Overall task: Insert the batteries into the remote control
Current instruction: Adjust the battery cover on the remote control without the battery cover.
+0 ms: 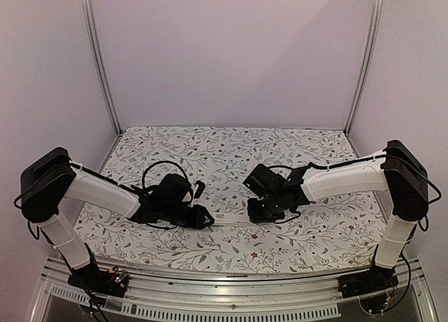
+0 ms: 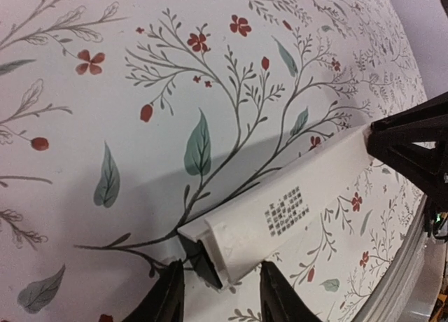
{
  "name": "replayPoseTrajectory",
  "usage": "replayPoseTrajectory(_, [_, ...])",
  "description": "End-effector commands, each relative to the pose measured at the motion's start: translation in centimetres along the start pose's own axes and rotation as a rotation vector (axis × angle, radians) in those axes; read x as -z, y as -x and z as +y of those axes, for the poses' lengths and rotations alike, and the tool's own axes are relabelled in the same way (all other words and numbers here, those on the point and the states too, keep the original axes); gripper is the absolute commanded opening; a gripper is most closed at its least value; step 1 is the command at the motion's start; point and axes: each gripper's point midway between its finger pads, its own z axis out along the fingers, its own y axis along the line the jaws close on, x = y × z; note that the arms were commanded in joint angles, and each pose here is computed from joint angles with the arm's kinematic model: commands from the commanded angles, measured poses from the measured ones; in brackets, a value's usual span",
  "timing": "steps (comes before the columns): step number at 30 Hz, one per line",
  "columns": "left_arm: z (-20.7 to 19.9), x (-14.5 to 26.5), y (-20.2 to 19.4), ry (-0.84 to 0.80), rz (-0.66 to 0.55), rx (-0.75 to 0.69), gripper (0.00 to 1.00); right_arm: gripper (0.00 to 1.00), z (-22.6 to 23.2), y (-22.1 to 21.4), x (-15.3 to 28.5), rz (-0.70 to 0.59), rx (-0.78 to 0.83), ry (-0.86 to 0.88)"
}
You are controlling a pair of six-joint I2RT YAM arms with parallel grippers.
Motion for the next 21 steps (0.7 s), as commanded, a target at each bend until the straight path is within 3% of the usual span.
replayPoseTrajectory(1, [-1.2,2.1,1.8,-0.037,-0.072,-0.003,0.37,0.17,-1.5,-1.4,-1.1,0.047,0.007,-0.047])
replayPoseTrajectory(11, [-1.0,2.4,2.8,-0.025,-0.105,-0.013,0.38,0.18,-1.3,-0.9,-0.8,0.037,0.079,-0.045])
replayPoseTrajectory(21, [0.1,2.1,3.3,0.004,-0.109,-0.012,0.4,0.28,2.3,2.8,2.2,-0.053,0.239,0.052])
